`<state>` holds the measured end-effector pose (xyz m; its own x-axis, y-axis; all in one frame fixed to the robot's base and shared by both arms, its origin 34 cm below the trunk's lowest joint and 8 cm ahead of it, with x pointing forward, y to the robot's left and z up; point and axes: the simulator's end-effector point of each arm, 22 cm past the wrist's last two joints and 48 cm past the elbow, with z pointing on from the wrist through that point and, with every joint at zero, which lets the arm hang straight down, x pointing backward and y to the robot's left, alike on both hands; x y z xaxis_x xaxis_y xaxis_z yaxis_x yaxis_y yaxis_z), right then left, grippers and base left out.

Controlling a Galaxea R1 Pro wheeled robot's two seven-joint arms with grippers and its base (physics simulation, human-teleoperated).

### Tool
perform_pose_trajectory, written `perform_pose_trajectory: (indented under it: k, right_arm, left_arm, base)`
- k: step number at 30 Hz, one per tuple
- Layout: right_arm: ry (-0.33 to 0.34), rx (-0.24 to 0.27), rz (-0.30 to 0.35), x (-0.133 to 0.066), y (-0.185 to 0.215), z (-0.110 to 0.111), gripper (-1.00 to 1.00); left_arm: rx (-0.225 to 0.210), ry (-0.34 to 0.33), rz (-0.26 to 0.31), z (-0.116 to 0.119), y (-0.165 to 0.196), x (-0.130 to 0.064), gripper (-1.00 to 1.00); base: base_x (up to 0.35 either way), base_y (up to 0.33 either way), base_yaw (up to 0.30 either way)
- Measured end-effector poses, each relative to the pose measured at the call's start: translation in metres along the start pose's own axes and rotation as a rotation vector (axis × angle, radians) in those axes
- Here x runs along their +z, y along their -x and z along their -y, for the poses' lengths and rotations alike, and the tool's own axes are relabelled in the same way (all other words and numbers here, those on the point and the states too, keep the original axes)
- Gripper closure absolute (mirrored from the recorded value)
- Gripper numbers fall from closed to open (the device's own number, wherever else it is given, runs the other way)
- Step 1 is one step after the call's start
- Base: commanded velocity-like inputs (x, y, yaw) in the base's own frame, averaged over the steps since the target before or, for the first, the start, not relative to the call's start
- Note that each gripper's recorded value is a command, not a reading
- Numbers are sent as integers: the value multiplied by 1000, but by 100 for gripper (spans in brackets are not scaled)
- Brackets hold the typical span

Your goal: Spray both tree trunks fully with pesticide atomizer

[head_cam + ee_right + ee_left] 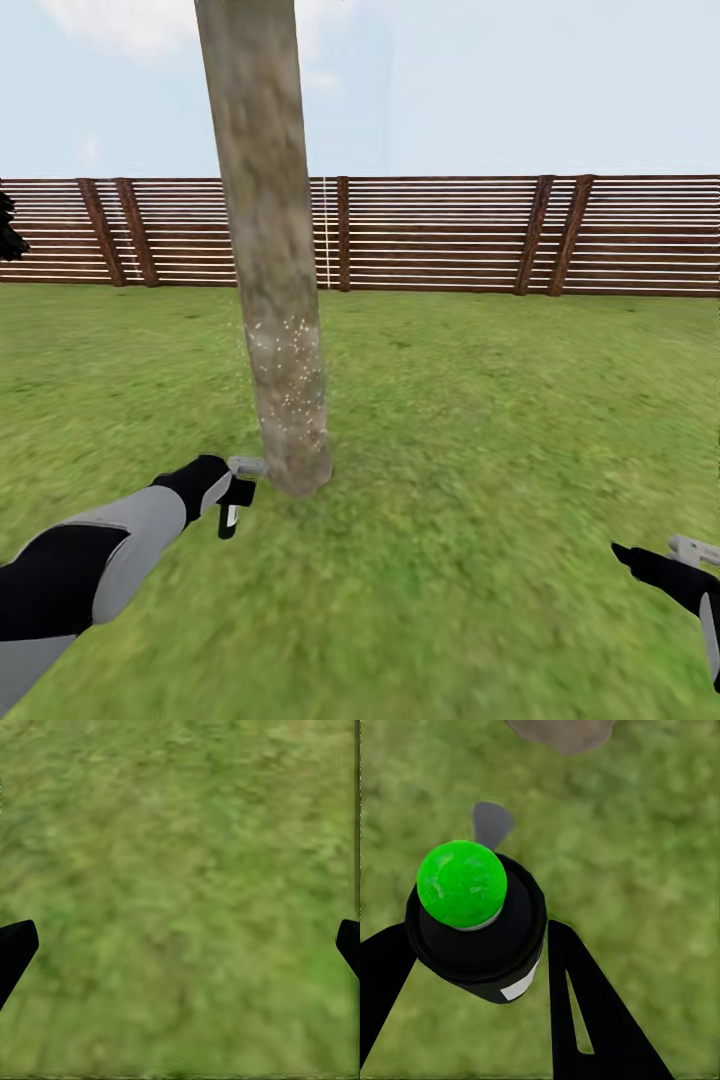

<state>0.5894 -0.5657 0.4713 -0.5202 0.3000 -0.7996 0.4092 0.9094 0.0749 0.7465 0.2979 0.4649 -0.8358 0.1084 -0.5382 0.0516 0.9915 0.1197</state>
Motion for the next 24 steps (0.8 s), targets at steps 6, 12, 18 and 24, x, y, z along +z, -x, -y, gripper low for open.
perform_pose_trajectory:
  k: [6, 12, 18, 24]
  right_arm:
    - [8, -4, -5, 1, -1, -2, -100]
    - [446, -189, -62, -12, -15, -138, -100]
    - [407, -190, -13, -17, 12, -111, -100]
    - [403, -198, -3, -18, 17, -110, -100]
  left_arm:
    - [-4, 40, 71, -35, 8, 1, 100]
    - [163, -257, 154, -11, 14, -11, 100]
    - [152, -257, 176, -17, 37, -22, 100]
    - [151, -258, 159, -17, 26, -17, 100]
  base:
    - [-207, 57, 0]
    - [-7, 2, 0]
    - [0, 0, 0]
    - [-130, 0, 0]
